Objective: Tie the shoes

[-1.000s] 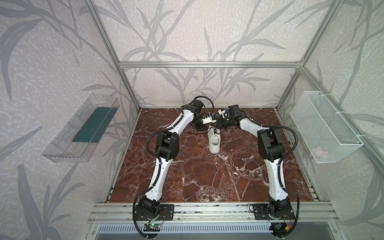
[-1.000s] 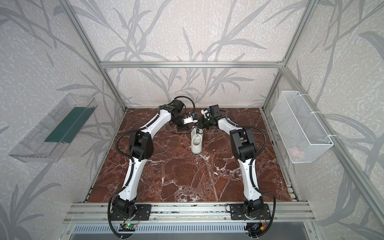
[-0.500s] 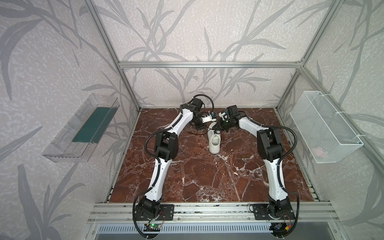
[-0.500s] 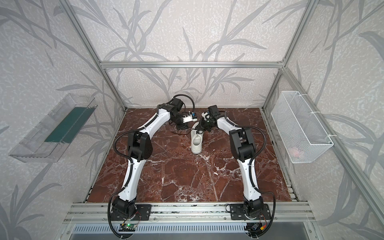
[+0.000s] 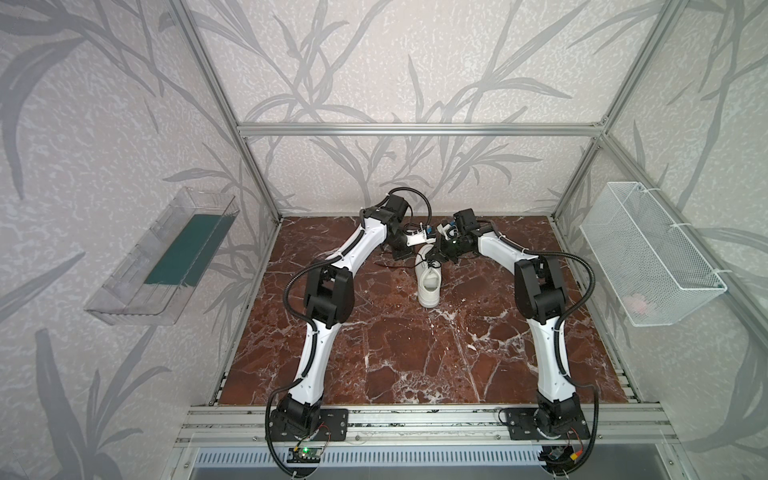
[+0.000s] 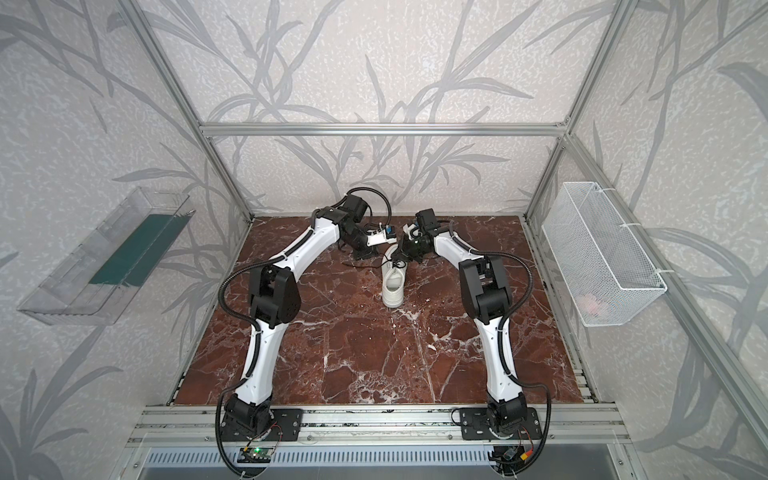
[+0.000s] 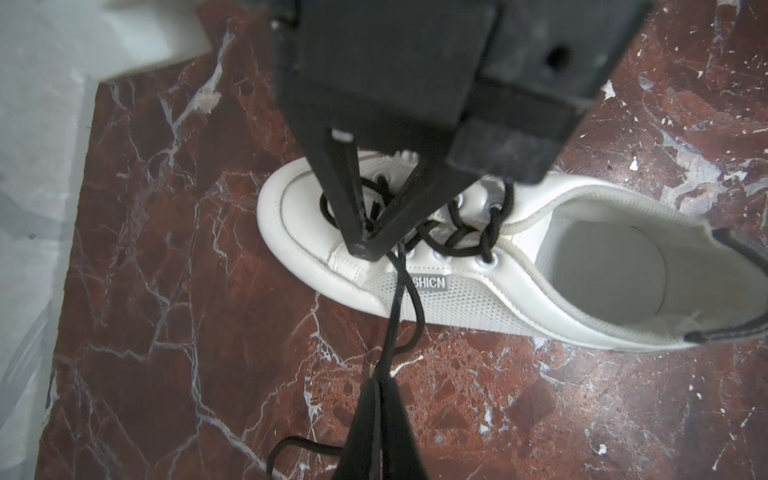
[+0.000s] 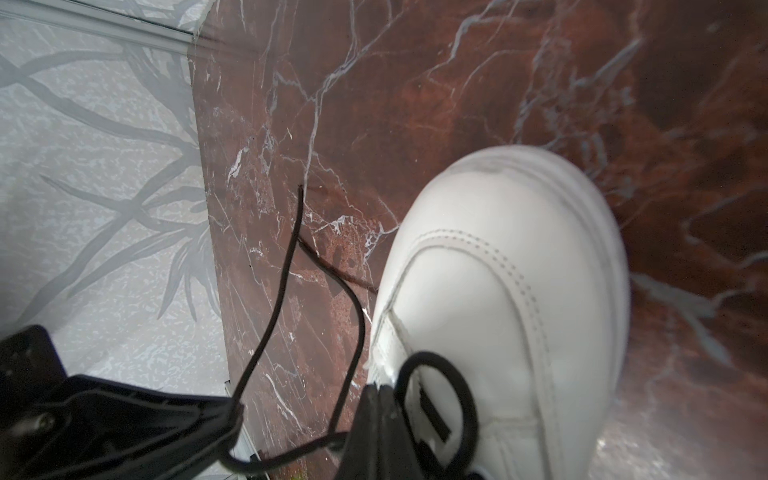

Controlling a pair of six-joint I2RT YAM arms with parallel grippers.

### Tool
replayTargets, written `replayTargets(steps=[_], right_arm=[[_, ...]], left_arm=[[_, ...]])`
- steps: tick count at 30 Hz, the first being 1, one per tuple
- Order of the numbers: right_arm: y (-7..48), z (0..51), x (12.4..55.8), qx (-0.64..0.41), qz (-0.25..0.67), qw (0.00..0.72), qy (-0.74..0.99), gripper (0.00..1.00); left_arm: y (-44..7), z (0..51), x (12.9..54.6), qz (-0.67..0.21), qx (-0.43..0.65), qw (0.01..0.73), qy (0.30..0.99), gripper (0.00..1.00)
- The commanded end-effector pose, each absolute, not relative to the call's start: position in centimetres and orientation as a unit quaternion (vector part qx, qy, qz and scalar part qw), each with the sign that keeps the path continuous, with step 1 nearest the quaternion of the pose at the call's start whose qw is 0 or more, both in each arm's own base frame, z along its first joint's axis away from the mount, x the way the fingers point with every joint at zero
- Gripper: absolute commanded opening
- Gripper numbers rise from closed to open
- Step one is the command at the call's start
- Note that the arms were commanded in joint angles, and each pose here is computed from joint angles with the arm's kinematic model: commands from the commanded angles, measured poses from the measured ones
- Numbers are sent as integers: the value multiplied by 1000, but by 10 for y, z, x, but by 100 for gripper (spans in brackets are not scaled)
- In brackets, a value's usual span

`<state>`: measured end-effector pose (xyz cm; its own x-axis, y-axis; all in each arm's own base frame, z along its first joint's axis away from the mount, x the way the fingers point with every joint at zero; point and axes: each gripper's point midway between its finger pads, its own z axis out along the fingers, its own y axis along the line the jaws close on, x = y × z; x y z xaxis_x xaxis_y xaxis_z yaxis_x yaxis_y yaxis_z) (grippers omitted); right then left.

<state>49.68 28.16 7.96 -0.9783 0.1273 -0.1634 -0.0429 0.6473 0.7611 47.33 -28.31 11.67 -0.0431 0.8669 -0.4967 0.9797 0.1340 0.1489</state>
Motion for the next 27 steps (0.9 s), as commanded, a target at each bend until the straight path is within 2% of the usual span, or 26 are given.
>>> replayTargets(steps=[1,5,10,16,27], right_arm=[[286,116,498,11,453,117,884,3],[283,134,501,24,477,124,870,12],[269,149,504,32,488,139,861,16],[244,147,499,55,490,145,858,16],[212,102,468,85,484,117,863,8]], left_arm=[[-295,131,462,-115,672,254,687,0],[-300,130,462,-116,673,254,684,0],[-303,127,462,-118,675,252,683,0],[-308,123,463,-122,675,251,683,0],[-314,124,470,-130,657,256,697,0]])
